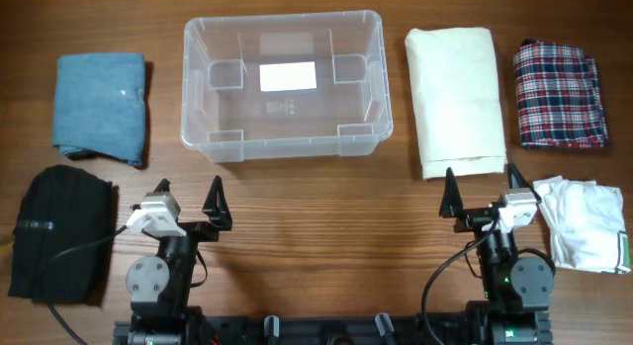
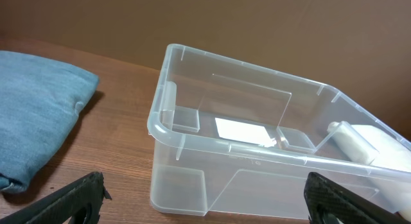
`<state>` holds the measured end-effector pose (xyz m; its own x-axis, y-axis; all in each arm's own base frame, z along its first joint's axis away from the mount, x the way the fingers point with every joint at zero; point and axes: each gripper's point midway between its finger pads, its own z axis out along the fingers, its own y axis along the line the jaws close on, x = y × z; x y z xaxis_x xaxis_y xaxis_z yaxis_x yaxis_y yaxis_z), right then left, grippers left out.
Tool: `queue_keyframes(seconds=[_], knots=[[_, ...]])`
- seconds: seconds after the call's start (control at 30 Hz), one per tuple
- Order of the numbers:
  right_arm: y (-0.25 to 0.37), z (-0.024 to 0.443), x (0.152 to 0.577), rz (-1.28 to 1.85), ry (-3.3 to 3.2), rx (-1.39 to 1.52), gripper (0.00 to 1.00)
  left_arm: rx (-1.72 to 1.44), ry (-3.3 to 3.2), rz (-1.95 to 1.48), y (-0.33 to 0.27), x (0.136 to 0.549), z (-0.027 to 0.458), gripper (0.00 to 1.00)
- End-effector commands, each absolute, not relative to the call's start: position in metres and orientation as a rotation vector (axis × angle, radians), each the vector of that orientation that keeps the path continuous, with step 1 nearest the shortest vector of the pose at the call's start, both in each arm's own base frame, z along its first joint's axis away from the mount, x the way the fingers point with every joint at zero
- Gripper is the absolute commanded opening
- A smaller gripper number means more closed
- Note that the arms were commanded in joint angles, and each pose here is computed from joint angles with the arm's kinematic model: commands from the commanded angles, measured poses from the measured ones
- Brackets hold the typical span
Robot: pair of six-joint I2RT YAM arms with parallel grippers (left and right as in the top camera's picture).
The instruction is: Pack container
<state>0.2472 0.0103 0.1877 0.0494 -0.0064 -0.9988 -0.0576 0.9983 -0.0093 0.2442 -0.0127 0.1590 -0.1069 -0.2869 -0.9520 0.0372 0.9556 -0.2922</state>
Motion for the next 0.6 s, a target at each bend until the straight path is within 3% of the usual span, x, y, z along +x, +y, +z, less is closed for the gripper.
queue_keyframes(seconds=[0.0, 0.33, 0.57], knots=[[0.004, 0.184, 0.248, 0.038, 1.536, 0.004, 1.00, -0.199, 1.661, -0.255, -0.009, 0.245, 0.156, 1.00], [0.004, 0.203, 0.258, 0.038, 1.626, 0.005, 1.00, -0.199, 1.661, -0.255, -0.009, 0.245, 0.156, 1.00], [0.021, 0.287, 0.332, 0.126, 1.817, -0.062, 1.00, -0.199, 1.661, -0.255, -0.009, 0.245, 0.156, 1.00]])
